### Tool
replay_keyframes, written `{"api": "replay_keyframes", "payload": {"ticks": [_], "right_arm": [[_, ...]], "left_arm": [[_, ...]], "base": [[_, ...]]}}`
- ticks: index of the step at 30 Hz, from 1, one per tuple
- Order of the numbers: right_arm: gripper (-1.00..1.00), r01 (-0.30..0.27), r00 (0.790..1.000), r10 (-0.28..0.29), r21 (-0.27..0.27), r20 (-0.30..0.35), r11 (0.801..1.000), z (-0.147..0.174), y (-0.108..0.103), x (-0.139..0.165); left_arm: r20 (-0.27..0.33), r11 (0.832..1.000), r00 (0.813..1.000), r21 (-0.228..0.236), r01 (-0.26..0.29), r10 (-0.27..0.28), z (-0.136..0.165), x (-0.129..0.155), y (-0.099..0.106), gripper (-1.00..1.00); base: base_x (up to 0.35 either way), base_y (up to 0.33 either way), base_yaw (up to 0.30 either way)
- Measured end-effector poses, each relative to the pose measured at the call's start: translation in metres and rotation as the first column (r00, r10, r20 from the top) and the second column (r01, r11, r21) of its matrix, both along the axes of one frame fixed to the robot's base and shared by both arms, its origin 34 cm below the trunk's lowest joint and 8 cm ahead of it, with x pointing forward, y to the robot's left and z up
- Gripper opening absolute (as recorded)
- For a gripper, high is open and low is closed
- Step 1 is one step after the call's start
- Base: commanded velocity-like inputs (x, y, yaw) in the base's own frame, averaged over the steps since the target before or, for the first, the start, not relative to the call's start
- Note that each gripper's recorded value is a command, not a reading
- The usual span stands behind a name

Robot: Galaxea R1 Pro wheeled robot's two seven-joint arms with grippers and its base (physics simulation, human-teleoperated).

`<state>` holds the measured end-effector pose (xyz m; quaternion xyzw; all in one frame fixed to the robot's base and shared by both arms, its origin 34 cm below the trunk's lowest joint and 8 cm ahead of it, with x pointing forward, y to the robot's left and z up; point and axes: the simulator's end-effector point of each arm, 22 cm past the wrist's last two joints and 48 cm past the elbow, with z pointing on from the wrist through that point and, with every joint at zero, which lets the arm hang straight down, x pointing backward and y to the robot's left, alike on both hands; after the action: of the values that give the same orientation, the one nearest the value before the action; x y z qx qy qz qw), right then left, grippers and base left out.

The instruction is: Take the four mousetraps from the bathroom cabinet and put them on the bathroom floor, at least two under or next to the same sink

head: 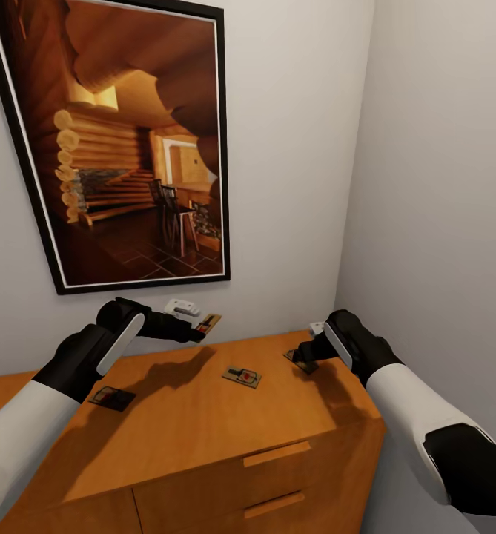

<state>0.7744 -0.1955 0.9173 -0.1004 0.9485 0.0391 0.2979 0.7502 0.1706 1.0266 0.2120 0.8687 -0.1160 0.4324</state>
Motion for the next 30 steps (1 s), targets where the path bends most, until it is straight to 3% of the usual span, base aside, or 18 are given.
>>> {"api": "replay_keyframes", "payload": {"ticks": [30], "right_arm": [[1.0,-0.03,0.999,0.029,-0.025,-0.012,0.999,-0.008,0.011,-0.004]], "left_arm": [[-0.001,1.0,1.0,-0.001,0.001,-0.001,0.0,0.0,-0.001,-1.0]], "base": [[0.003,0.0,0.0]]}}
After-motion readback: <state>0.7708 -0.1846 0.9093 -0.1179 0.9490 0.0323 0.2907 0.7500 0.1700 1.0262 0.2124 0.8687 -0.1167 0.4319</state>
